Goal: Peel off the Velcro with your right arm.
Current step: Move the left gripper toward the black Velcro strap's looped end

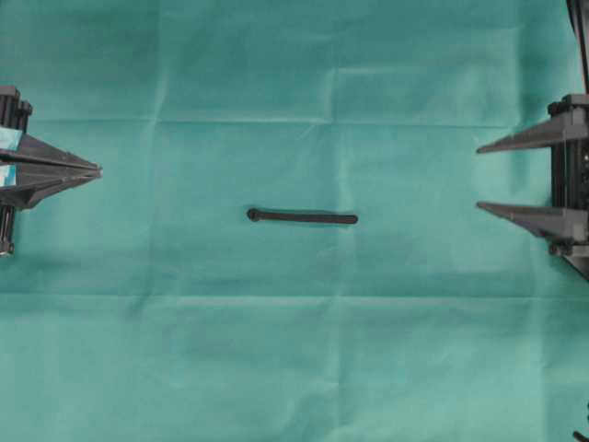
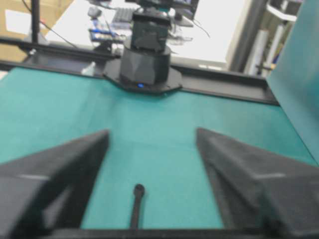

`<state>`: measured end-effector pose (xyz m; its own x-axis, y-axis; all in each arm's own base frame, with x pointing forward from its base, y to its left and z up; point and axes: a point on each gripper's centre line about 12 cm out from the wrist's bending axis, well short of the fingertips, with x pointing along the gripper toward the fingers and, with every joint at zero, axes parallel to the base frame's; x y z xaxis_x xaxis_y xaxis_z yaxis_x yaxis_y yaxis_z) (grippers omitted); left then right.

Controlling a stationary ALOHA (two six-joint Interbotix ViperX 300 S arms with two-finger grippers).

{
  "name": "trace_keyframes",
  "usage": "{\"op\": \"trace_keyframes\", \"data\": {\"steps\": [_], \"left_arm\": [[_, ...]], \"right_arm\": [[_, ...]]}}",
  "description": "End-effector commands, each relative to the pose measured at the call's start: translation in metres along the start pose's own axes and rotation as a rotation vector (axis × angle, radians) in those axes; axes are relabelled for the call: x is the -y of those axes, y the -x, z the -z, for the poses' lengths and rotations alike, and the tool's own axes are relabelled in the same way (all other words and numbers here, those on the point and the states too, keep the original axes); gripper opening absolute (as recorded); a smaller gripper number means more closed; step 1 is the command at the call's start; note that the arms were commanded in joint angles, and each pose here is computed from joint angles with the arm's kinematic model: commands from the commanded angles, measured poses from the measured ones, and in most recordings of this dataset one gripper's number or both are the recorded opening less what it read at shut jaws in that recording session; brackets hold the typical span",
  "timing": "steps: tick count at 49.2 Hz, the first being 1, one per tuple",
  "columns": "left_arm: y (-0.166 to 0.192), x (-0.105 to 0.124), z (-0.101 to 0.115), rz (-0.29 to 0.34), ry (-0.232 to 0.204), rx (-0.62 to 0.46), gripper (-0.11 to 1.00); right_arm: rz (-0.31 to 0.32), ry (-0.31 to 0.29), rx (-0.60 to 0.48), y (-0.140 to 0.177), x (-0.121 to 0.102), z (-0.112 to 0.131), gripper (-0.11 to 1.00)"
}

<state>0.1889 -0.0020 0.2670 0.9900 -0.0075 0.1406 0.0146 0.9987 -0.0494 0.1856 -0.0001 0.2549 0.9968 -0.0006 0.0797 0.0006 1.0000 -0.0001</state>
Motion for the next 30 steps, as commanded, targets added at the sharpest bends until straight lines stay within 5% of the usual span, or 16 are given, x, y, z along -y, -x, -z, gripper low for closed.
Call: {"op": "trace_keyframes", "data": {"steps": [1, 5, 14, 30], "left_arm": [[-0.002, 0.000, -0.004, 0.001, 0.002, 0.015, 0.01], [-0.002, 0.001, -0.005, 0.003, 0.002, 0.029, 0.06], [-0.004, 0.000, -0.005, 0.002, -0.008, 0.031, 0.47], [-0.038, 0.000, -0.001, -0.001, -0.015, -0.015, 0.58]], "right_arm": [[0.002, -0.001, 0.020, -0.001, 0.000, -0.005, 0.54], [0.002, -0.001, 0.017, -0.001, 0.000, -0.003, 0.70], [0.002, -0.003, 0.018, -0.001, 0.000, -0.004, 0.70], [0.002, -0.003, 0.017, -0.001, 0.000, -0.003, 0.70]]}}
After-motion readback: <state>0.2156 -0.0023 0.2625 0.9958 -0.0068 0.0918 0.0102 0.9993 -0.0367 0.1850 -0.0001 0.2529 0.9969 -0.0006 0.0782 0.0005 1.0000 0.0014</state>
